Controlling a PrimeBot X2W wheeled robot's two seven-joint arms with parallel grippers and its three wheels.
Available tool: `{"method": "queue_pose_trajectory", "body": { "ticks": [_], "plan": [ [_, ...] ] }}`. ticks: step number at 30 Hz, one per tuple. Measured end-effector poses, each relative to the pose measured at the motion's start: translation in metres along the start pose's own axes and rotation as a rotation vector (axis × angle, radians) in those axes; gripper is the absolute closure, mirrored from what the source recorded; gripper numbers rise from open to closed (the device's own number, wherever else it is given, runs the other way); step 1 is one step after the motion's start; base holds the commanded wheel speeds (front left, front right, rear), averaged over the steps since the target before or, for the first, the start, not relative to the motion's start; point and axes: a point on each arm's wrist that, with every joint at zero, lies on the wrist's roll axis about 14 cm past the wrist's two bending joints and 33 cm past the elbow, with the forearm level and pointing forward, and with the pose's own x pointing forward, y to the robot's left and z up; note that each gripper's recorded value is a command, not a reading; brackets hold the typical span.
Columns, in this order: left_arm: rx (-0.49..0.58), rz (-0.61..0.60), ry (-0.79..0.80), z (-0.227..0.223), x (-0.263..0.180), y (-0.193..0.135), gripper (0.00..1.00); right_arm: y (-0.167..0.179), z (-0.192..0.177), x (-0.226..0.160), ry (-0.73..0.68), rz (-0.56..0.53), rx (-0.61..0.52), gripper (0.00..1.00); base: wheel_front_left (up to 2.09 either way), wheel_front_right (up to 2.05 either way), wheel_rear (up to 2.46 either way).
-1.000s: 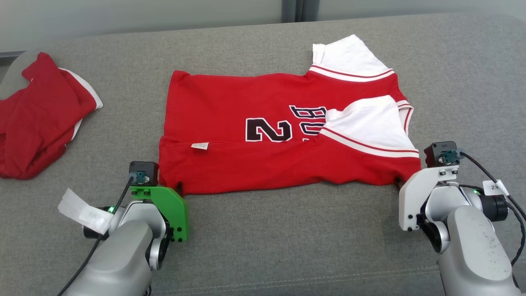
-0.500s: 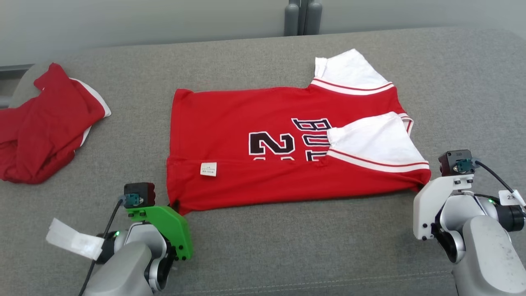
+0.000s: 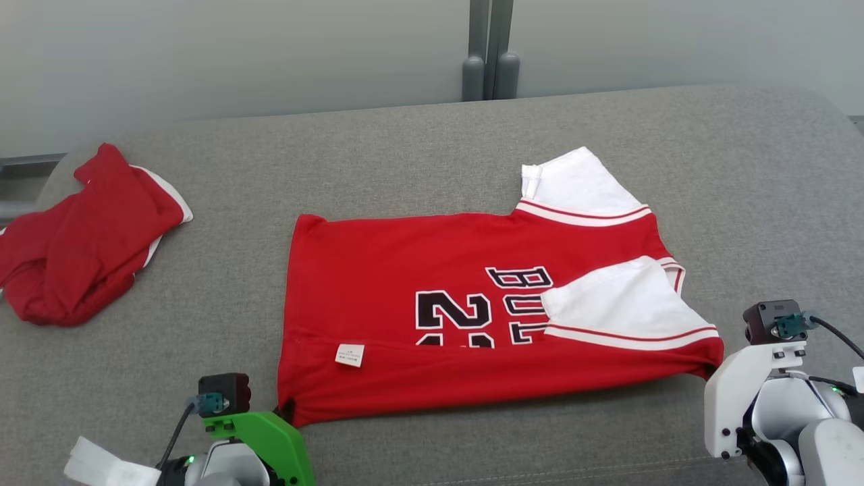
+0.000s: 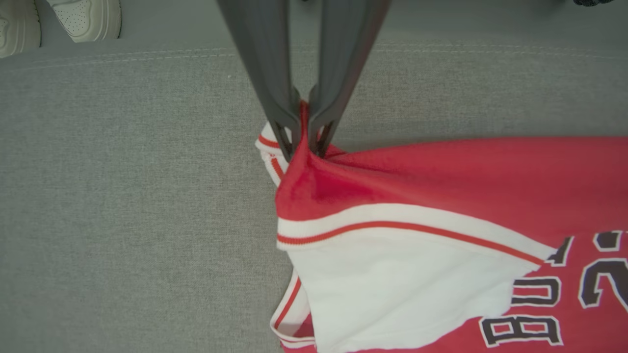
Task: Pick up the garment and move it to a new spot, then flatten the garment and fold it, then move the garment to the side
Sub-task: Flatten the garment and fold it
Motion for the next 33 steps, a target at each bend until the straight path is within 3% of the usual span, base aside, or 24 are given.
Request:
{"method": "queue_pose_trajectory", "body": {
  "ticks": [7,8,9,10,11,19,23,30,33],
  "plan": [
    [0.017,-0.005,-0.014,-0.005,-0.013,-0.003,1.0,0.008,-0.016,-0.015,0.021,0.023,0.033,1.0,0.0,0.0,0.0],
    [0.02,-0.001,-0.014,-0.006,-0.015,-0.003,1.0,0.01,-0.017,-0.016,0.021,0.029,0.033,0.94,0.0,0.0,0.0],
    [0.021,0.005,-0.022,-0.006,-0.016,-0.002,0.92,0.014,-0.016,-0.016,0.012,0.041,0.032,0.0,0.0,0.0,0.0],
    [0.025,0.007,-0.041,-0.003,-0.018,-0.003,0.11,0.017,-0.016,-0.016,0.003,0.052,0.037,0.0,0.0,0.0,0.0],
    [0.029,0.008,-0.048,-0.002,-0.019,-0.003,0.0,0.02,-0.015,-0.017,-0.009,0.062,0.034,0.0,0.0,0.0,0.0],
    [0.01,0.027,-0.129,0.003,-0.03,-0.004,0.0,0.025,-0.012,-0.018,-0.095,0.082,0.004,0.0,0.0,0.0,0.0],
    [-0.011,0.094,-0.318,0.034,-0.043,0.009,0.0,0.033,0.012,-0.024,-0.256,0.099,0.014,0.0,0.0,0.0,0.0],
    [-0.043,0.129,-0.648,0.112,-0.084,0.001,0.0,0.039,0.05,-0.047,-0.559,0.094,0.057,0.0,0.0,0.0,0.0],
    [-0.036,0.104,-0.735,0.12,-0.104,-0.008,0.0,0.036,0.056,-0.056,-0.637,0.081,0.065,0.0,0.0,0.0,0.0]
  ]
}}
